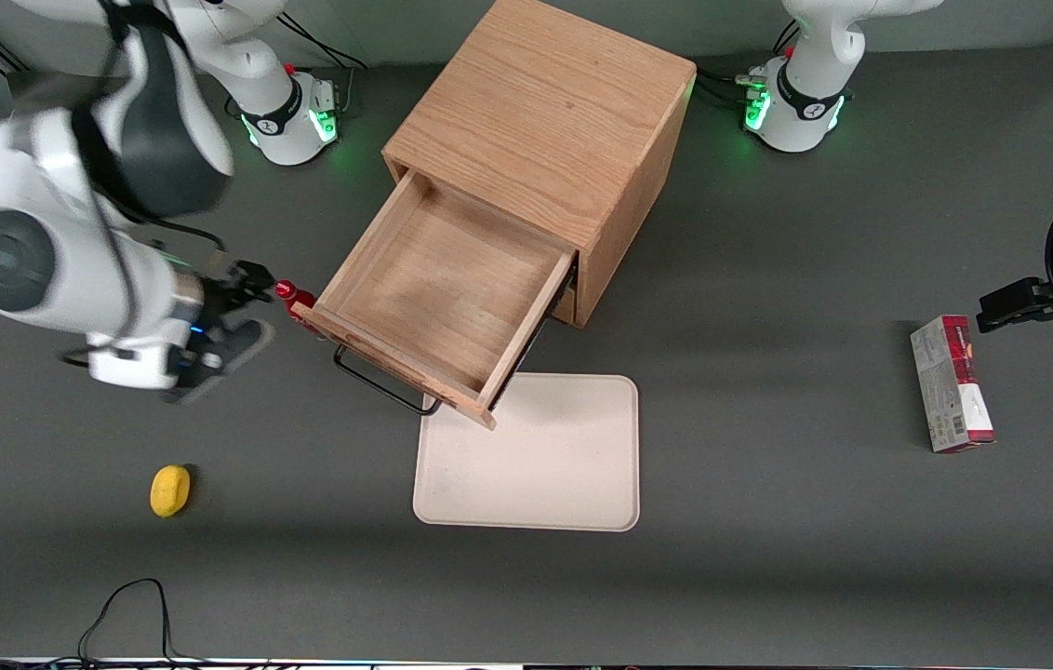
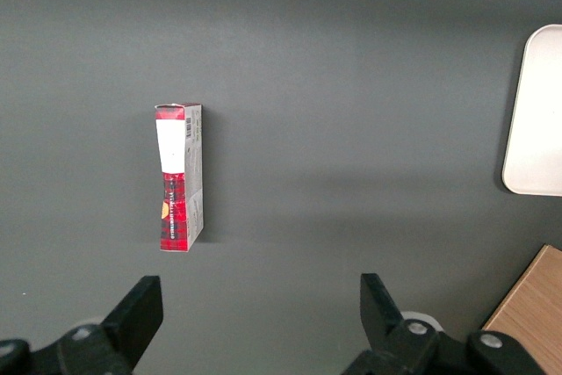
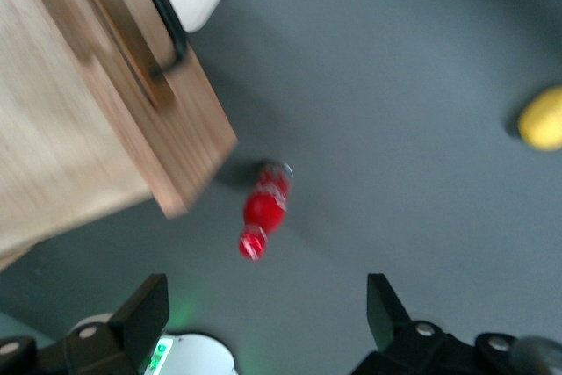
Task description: Open upper drawer
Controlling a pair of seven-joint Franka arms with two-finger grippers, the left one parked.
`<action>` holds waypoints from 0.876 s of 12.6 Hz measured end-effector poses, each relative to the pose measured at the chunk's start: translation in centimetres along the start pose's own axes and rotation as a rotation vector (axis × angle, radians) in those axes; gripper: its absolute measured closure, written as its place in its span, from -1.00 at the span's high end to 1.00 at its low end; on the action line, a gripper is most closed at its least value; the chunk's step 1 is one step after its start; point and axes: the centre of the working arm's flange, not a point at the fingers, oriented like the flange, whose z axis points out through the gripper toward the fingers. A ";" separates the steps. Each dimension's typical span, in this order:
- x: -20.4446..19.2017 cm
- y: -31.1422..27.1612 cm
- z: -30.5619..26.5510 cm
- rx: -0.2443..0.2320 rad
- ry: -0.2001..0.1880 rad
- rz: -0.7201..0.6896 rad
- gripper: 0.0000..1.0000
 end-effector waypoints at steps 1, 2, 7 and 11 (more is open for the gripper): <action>-2.5 1.3 -1.2 0.011 0.011 0.060 1.00; -4.5 2.2 -2.4 0.017 0.031 0.108 1.00; -11.5 4.3 -4.0 0.023 0.150 0.273 1.00; -11.3 4.3 -2.9 0.022 0.167 0.365 1.00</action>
